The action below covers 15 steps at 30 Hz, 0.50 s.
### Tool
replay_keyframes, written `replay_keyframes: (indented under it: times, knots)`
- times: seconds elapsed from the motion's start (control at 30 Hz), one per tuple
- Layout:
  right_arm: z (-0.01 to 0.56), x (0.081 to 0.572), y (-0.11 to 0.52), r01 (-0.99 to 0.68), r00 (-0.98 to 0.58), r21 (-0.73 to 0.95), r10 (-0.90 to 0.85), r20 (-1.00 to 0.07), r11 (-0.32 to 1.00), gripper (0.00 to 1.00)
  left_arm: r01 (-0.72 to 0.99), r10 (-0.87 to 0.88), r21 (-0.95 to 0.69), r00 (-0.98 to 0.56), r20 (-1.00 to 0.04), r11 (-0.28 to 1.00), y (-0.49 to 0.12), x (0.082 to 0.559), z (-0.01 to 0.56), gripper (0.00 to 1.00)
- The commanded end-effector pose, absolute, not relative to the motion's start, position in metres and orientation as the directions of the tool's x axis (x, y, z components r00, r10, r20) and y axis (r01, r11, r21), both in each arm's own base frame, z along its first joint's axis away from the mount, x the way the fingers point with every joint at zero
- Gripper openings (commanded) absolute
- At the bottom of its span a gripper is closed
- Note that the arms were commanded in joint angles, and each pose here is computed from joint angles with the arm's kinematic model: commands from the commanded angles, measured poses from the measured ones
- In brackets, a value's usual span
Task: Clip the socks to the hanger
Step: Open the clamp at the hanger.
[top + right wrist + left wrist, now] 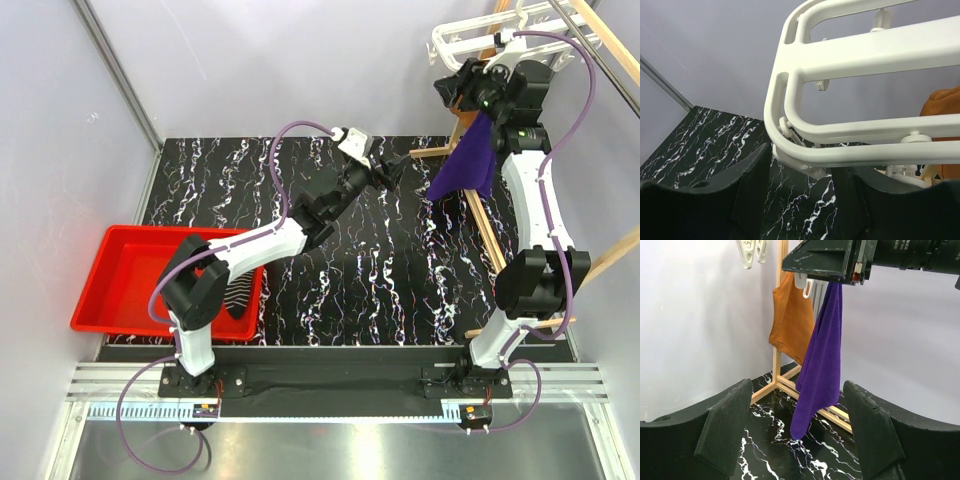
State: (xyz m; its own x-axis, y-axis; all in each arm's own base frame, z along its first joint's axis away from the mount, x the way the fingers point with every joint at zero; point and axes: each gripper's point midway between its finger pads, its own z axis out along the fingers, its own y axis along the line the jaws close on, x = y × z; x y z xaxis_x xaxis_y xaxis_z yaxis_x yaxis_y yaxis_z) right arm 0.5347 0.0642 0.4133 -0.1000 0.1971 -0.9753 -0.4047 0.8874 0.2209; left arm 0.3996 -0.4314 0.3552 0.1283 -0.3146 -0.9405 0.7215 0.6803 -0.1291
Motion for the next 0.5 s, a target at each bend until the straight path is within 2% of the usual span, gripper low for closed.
replay_keyframes:
  times: [0.0,0.23,0.33,0.43,0.47]
  knots:
    - [0.45,0.531,0.073,-0.445,-0.003,0.187,0.207,-0.978,0.876,0.57,0.721,-0.405,-0.145,0.202,-0.892,0.678,-0.416,0.389,0.399,0.78]
    - [0.449,0.538,0.07,-0.427,-0.012,0.204,0.22,-0.975,0.881,0.42,0.71,-0.406,-0.163,0.186,-0.895,0.685,-0.411,0.387,0.395,0.77]
    - [0.447,0.541,0.071,-0.426,-0.023,0.215,0.227,-0.974,0.879,0.28,0.704,-0.409,-0.174,0.179,-0.895,0.689,-0.406,0.385,0.397,0.76]
    - [0.446,0.543,0.071,-0.412,-0.043,0.235,0.239,-0.97,0.88,0.0,0.688,-0.409,-0.194,0.162,-0.898,0.699,-0.398,0.383,0.399,0.75]
    - [0.446,0.544,0.07,-0.403,-0.052,0.244,0.244,-0.968,0.882,0.0,0.682,-0.401,-0.208,0.137,-0.906,0.701,-0.397,0.382,0.395,0.75]
